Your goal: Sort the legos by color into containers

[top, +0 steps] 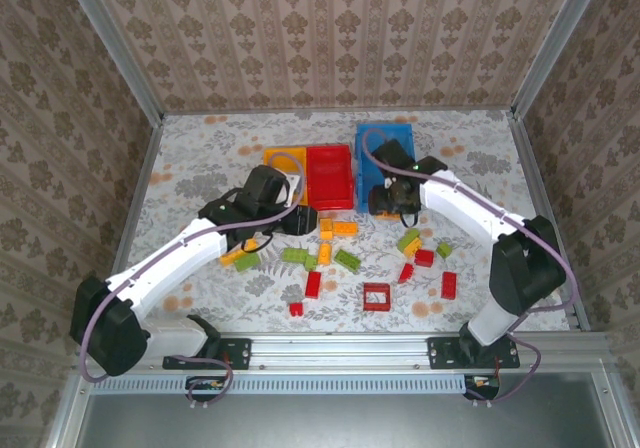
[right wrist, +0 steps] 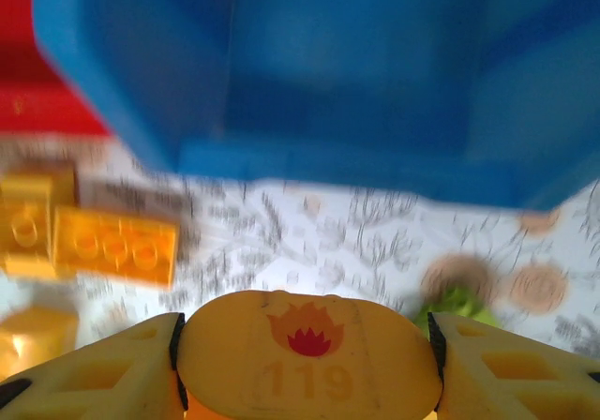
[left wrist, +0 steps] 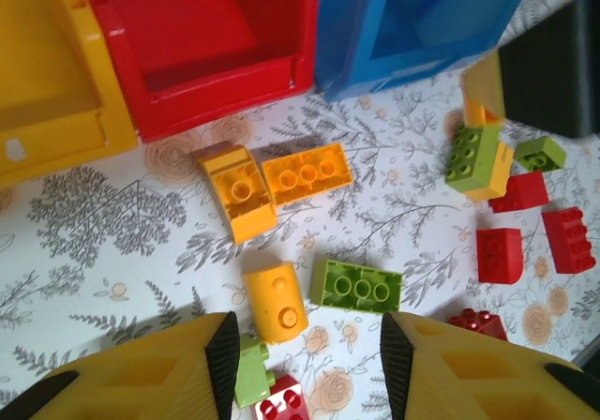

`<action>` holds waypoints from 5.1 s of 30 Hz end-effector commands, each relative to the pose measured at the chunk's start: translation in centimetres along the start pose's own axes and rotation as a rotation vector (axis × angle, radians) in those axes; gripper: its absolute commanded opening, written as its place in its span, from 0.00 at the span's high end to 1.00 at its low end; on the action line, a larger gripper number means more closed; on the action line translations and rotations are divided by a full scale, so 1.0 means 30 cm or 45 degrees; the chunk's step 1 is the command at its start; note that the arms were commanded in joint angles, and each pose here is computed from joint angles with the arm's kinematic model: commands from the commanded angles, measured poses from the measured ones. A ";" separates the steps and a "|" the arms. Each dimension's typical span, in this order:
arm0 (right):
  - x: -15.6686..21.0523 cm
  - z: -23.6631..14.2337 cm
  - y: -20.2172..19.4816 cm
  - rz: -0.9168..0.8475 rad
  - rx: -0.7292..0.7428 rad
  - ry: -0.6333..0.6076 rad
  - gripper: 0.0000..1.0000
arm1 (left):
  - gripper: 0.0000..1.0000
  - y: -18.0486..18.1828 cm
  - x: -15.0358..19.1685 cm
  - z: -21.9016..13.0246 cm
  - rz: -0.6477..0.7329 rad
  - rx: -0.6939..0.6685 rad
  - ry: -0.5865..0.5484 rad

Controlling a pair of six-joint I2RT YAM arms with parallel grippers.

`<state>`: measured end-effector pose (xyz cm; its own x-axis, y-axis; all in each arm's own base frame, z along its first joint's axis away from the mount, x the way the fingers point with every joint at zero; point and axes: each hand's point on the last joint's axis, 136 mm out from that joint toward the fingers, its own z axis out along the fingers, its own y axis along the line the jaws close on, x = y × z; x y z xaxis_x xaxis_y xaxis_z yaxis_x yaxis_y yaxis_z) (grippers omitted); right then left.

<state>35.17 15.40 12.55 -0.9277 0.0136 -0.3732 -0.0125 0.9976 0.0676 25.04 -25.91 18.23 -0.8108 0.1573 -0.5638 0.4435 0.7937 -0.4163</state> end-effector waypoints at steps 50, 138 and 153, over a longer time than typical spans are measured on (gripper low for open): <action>0.214 -0.223 0.376 -0.622 -0.480 -0.450 0.24 | 0.46 0.300 0.273 0.087 -1.446 -0.454 0.290; -0.037 -0.348 0.135 0.297 -0.625 -0.482 0.18 | 0.90 0.289 -0.475 0.086 -0.325 -0.309 -0.099; 0.057 -0.259 0.138 0.331 -0.617 -0.309 0.20 | 0.89 0.238 -0.453 0.249 -0.236 -0.261 0.023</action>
<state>31.18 18.99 19.97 -0.7871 0.3429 -0.5128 -0.0254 0.8126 0.5823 41.82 -25.54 16.76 -0.8889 -0.0287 -0.4573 0.1516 0.9235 -0.3525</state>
